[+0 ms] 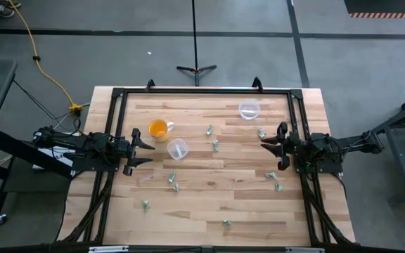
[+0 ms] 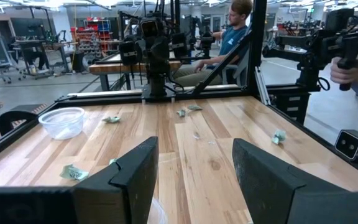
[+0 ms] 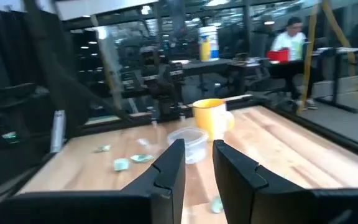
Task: Pick and place Stevia / Truvia into bins
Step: Put the stevia packet into the top transparent container
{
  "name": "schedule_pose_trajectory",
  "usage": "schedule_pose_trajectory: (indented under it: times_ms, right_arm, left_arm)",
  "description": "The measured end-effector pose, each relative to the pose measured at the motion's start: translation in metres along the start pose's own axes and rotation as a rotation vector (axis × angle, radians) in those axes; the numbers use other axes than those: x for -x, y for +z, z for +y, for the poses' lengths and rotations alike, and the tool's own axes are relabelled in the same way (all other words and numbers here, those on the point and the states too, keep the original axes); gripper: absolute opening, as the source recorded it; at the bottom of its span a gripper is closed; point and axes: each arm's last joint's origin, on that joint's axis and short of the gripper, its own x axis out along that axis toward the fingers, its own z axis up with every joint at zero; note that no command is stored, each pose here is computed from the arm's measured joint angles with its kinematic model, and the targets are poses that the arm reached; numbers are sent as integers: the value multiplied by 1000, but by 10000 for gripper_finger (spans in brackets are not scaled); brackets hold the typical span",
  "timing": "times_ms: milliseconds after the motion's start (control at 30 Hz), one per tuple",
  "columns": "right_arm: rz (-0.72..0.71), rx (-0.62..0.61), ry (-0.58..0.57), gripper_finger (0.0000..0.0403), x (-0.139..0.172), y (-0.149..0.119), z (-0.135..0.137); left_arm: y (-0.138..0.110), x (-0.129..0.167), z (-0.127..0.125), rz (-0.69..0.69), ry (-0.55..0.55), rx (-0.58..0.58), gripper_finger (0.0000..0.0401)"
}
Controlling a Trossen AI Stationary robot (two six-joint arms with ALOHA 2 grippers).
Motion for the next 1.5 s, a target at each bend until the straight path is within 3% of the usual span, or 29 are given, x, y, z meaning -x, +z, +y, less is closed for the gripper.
schedule_pose_trajectory:
  times_ms: [200, 533, 700, 933, 1100, 1300, 1500]
  right_arm:
    - [-63, 15, -232, 83, 0, 5, -8]
    - [38, 57, -403, 189, -16, 19, -23]
    - [135, 81, -526, 218, -32, 26, -34]
    - [261, -17, -652, 218, -60, 37, -48]
    - [509, -87, -704, 217, -80, 38, -54]
    - [745, -212, -844, 209, -95, 48, -56]
    - [905, -304, -828, 190, -102, 36, -57]
  left_arm:
    - [0, 0, 0, 0, 0, 2, 241]
    - [1, 0, 0, -13, 1, 4, 241]
    - [1, 0, 1, -5, 50, 5, 241]
    - [1, 0, 2, -4, 82, 29, 241]
    - [1, 0, 3, -4, 91, 29, 241]
    - [1, 0, 4, -14, 144, 78, 241]
    - [2, 1, 6, -20, 198, 84, 241]
